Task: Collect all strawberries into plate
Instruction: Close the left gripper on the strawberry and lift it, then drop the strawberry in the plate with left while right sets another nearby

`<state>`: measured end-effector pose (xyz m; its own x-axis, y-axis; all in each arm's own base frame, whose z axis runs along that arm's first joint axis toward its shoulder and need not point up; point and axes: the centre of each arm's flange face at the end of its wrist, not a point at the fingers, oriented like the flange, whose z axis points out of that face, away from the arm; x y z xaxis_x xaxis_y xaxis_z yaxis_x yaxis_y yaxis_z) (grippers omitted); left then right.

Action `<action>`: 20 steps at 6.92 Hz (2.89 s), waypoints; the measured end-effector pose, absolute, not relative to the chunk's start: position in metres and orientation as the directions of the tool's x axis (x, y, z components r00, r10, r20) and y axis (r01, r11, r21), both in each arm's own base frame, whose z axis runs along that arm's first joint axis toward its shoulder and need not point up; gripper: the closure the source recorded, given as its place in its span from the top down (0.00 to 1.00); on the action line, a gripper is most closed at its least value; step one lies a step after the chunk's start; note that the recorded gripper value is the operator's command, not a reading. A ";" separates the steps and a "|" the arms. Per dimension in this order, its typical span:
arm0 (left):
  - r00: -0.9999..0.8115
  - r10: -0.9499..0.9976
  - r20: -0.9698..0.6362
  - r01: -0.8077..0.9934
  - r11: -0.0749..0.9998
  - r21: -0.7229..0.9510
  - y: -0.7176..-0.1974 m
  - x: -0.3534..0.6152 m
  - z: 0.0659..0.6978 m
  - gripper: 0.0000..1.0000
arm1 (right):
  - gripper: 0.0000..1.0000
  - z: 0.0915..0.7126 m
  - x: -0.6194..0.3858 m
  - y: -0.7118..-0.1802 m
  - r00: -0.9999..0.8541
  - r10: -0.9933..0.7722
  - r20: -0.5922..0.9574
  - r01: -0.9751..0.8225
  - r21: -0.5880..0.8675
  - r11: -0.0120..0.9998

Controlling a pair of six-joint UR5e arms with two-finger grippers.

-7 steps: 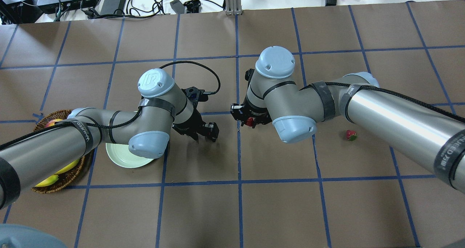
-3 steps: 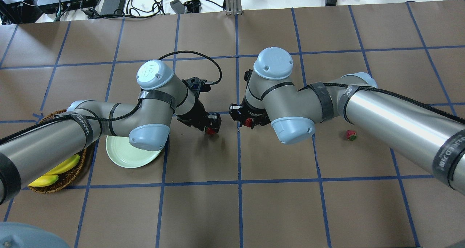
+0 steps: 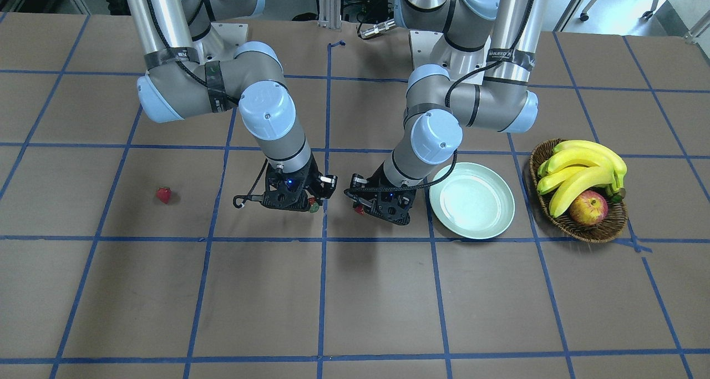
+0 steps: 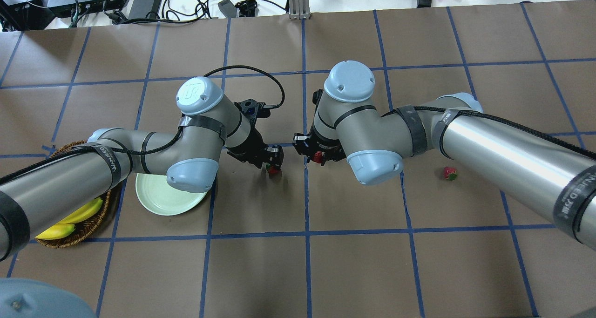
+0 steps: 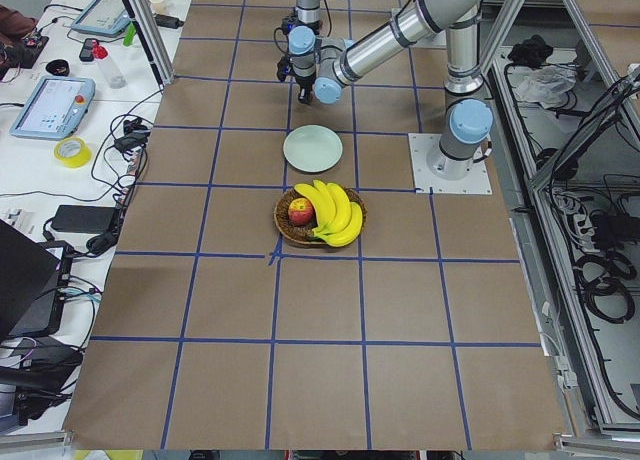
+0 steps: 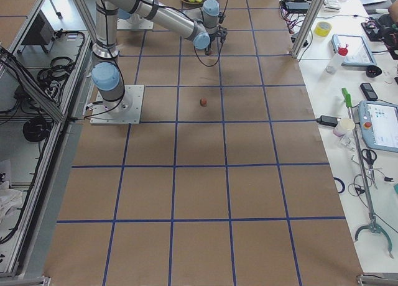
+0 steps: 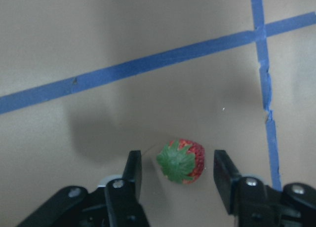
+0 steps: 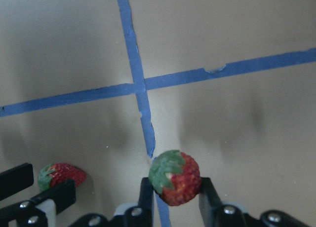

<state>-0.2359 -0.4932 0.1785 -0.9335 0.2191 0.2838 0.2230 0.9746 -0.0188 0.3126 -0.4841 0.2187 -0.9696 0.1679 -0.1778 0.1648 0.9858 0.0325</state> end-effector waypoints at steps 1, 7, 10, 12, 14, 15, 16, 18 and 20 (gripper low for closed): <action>-0.932 0.220 0.287 0.226 0.974 -0.014 -0.493 -0.238 0.175 0.48 | 0.00 0.219 0.313 -0.484 -0.970 0.168 -0.178 0.165 0.032 0.986; -0.933 0.229 0.278 0.229 0.973 -0.034 -0.497 -0.240 0.183 0.00 | 0.00 0.218 0.314 -0.484 -0.967 0.176 -0.183 0.172 0.036 0.984; -0.966 0.214 0.144 0.211 0.977 -0.039 -0.524 -0.185 0.229 0.00 | 0.00 0.213 0.331 -0.475 -0.962 0.192 -0.197 0.184 0.057 0.981; -0.970 0.234 0.066 0.235 0.972 -0.004 -0.532 -0.117 0.249 0.00 | 0.00 0.202 0.376 -0.462 -0.960 0.199 -0.197 0.185 0.083 0.979; -0.965 0.260 0.008 0.260 0.965 0.032 -0.532 -0.045 0.254 0.00 | 0.98 0.197 0.428 -0.460 -0.959 0.204 -0.197 0.191 0.083 0.978; -0.965 0.262 0.008 0.262 0.964 0.053 -0.527 -0.024 0.248 0.29 | 1.00 0.193 0.437 -0.460 -0.961 0.204 -0.186 0.191 0.086 0.978; -0.966 0.259 0.012 0.259 0.963 0.070 -0.523 -0.016 0.242 0.76 | 1.00 0.192 0.439 -0.458 -0.966 0.198 -0.166 0.185 0.093 0.978; -0.972 0.234 0.017 0.234 0.968 0.089 -0.519 -0.013 0.234 0.81 | 1.00 0.217 0.410 -0.465 -0.984 0.151 -0.091 0.142 0.096 0.985; -0.983 0.185 0.009 0.185 0.980 0.074 -0.522 -0.016 0.238 0.81 | 1.00 0.261 0.323 -0.494 -0.987 0.150 -0.057 0.144 0.102 0.984</action>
